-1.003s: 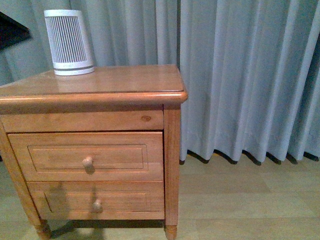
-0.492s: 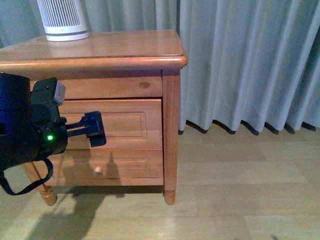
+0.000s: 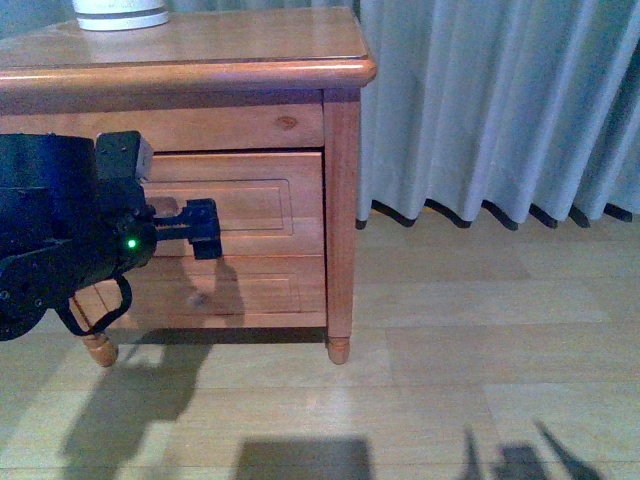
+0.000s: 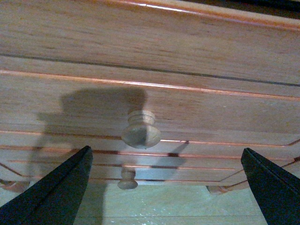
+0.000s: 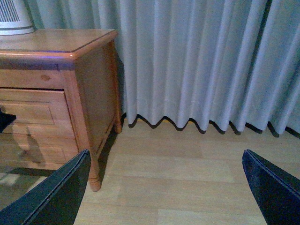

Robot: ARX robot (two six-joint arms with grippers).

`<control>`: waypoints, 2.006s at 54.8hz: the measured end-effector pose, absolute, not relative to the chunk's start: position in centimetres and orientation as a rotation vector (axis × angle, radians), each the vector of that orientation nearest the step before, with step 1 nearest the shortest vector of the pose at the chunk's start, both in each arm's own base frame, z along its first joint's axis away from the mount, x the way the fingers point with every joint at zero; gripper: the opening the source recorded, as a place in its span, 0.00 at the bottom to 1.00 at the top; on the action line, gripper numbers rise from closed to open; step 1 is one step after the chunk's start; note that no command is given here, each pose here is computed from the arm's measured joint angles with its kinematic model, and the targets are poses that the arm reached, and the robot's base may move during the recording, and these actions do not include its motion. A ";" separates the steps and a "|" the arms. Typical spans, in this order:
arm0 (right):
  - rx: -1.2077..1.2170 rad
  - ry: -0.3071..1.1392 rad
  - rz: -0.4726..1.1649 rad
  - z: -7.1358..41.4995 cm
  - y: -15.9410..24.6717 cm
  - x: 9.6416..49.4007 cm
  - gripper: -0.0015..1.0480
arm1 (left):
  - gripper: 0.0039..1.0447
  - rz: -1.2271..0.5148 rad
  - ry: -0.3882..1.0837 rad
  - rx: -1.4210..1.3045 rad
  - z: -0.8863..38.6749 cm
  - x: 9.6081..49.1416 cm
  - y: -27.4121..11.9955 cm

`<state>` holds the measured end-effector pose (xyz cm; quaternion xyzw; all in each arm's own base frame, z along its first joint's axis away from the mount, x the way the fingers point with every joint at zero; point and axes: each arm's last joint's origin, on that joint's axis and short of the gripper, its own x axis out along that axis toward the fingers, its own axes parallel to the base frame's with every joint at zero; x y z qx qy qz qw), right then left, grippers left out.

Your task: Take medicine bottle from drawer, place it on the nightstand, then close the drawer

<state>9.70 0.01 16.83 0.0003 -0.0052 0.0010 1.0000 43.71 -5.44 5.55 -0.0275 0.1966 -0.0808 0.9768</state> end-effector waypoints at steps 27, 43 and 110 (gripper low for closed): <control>0.001 -0.010 0.002 16.8 0.0 9.7 0.93 | 0.94 -0.157 0.320 -0.016 5.3 45.5 -4.7; 0.001 -0.010 0.002 16.8 0.0 9.7 0.93 | 0.94 -0.155 0.331 -0.019 4.6 45.7 -4.3; 0.001 -0.010 0.002 16.8 0.0 9.7 0.93 | 0.24 -0.074 0.340 -0.036 4.1 36.3 -5.3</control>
